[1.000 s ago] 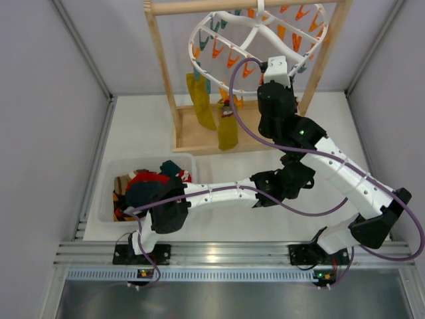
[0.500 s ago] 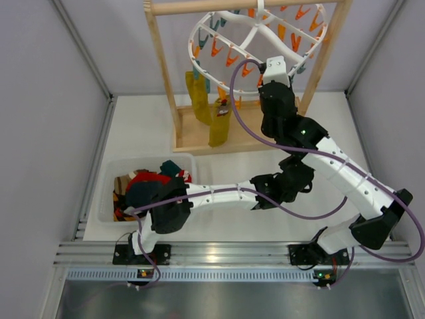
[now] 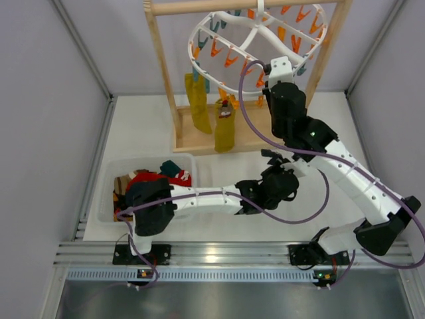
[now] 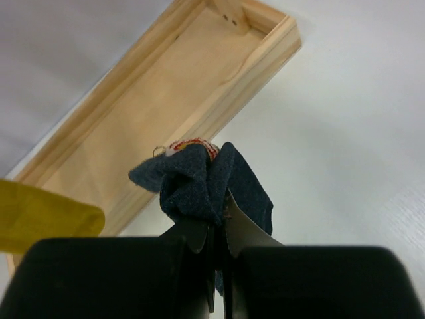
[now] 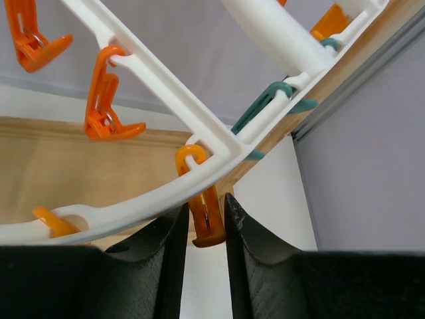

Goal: Remove the socks clipped to the hanger

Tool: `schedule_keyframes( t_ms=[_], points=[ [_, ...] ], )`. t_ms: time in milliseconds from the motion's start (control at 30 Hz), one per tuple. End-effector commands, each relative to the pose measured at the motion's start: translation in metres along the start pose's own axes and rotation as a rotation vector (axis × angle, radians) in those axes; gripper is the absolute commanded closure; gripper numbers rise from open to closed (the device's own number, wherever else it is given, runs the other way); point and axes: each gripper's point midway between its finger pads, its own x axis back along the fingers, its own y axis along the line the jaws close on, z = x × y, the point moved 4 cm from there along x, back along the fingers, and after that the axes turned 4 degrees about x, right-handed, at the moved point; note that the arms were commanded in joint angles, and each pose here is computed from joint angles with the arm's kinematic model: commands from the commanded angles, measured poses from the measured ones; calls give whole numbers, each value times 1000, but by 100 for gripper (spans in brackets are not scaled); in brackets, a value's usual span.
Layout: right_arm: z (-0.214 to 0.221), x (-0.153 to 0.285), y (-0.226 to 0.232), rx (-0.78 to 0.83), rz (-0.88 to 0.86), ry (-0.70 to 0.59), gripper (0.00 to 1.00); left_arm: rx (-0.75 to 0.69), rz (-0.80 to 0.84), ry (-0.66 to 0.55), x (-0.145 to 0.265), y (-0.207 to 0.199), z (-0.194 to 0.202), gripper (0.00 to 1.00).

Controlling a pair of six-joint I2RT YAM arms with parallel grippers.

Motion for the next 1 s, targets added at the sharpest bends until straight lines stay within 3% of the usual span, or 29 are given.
schedule_keyframes(
  t_ms=[0,233,467,500,767,967],
  points=[
    [-6,2,-11,-99,-63,-38,92,232,-45,-5,36,49,-25,100],
    [9,-5,-29,-238,-193,-48,87,411,-224,183,97,151,38,100],
    [10,-4,-45,-305,-207,-51,56,610,-423,220,157,247,82,100],
    [8,-1,-46,-309,-216,-60,50,633,-430,236,160,253,88,100],
    [13,13,-55,-307,-216,-60,34,733,-692,330,182,318,149,100],
    [19,23,-62,-301,-204,-42,23,866,-813,379,185,321,193,98]
  ],
)
